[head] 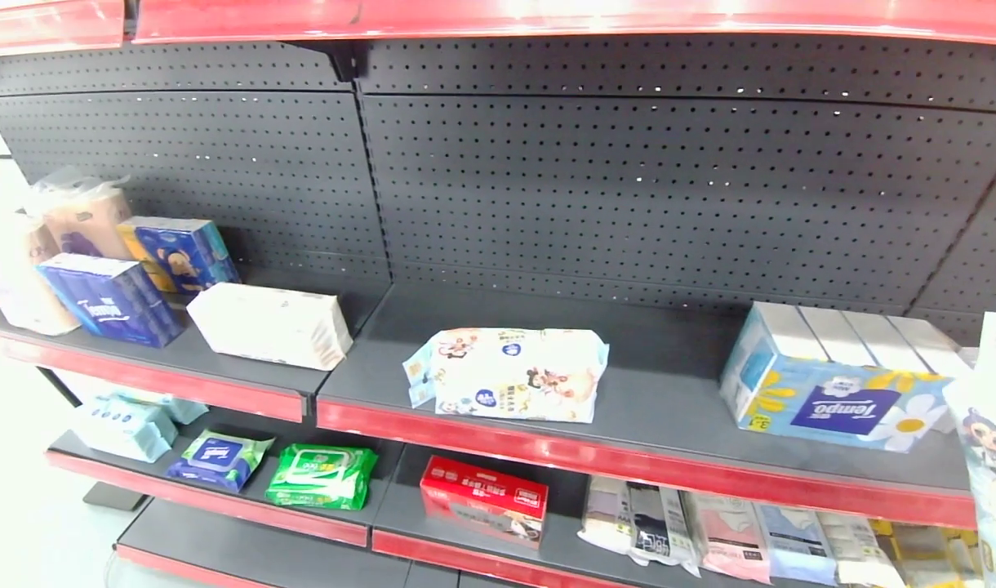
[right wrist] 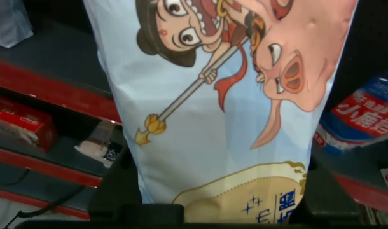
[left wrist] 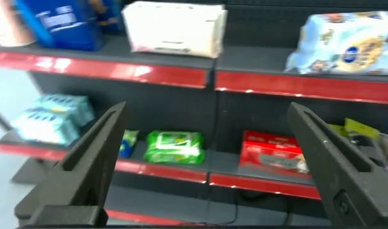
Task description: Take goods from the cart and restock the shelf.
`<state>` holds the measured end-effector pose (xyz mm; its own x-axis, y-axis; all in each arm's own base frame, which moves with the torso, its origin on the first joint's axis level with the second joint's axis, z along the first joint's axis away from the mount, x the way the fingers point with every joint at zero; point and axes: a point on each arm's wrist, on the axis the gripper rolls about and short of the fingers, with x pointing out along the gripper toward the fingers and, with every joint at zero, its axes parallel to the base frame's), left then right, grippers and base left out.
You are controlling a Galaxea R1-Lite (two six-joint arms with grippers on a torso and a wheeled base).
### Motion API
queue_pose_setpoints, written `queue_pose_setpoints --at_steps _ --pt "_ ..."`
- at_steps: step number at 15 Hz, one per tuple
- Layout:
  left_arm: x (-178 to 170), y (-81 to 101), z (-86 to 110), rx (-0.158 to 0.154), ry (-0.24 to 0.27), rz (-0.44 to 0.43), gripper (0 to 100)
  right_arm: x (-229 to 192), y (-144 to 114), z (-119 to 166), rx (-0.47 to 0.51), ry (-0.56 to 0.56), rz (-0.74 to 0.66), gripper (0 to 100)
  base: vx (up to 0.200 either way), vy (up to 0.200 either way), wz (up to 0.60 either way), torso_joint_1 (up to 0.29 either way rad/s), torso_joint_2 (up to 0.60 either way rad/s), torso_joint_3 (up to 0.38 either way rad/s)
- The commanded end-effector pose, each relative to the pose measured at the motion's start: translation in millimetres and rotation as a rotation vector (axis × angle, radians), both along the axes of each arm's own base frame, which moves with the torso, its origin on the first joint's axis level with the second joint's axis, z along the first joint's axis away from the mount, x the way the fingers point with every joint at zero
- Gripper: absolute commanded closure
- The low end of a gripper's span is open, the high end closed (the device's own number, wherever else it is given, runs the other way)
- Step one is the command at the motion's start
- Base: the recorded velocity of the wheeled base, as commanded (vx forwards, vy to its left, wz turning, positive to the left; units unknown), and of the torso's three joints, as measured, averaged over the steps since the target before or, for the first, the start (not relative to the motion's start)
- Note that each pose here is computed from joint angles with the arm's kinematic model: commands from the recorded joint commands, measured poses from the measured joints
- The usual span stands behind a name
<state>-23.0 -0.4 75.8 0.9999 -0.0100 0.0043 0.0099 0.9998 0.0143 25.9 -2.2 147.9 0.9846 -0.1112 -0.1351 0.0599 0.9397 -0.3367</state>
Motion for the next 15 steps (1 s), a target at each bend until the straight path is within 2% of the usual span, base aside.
queue_pose_setpoints --at_steps 1,3,6,9,11,12,13,14,15 --pt "0 0.0 -0.1 0.000 0.003 -0.001 0 0 0 0 -0.002 0.002 0.000 100 0.000 0.000 0.00 0.000 0.00 0.000" --pt "0 0.0 -0.1 0.000 0.003 -0.001 0 1 0 3 -0.003 -0.007 0.018 100 0.000 0.000 0.00 0.000 0.00 0.000" --pt "0 0.0 -0.3 -0.007 0.004 -0.001 0 5 4 26 -0.014 -0.054 0.153 100 0.000 0.000 0.00 0.000 0.00 0.000" --pt "0 0.0 -0.3 -0.007 0.004 -0.001 0 26 9 54 -0.008 -0.040 0.303 100 0.000 0.000 0.00 0.000 0.00 0.000" --pt "0 0.0 -0.3 -0.007 0.004 -0.001 0 66 21 83 -0.010 -0.002 0.441 100 0.000 0.000 0.00 0.000 0.00 0.000" --pt "0 0.0 -0.3 -0.007 0.004 -0.001 0 76 30 91 0.000 0.007 0.499 100 0.000 0.000 0.00 0.000 0.00 0.000" --pt "0 0.0 -0.3 -0.007 0.004 -0.001 0 76 30 91 0.000 0.007 0.499 100 0.000 0.000 0.00 0.000 0.00 0.000" --pt "0 0.0 -0.3 -0.007 0.004 -0.001 0 94 46 99 0.019 0.034 0.593 100 0.000 0.000 0.00 0.000 0.00 0.000" --pt "0 0.0 -0.3 -0.007 0.004 -0.001 0 99 51 101 0.021 0.040 0.610 100 0.000 0.000 0.00 0.000 0.00 0.000"
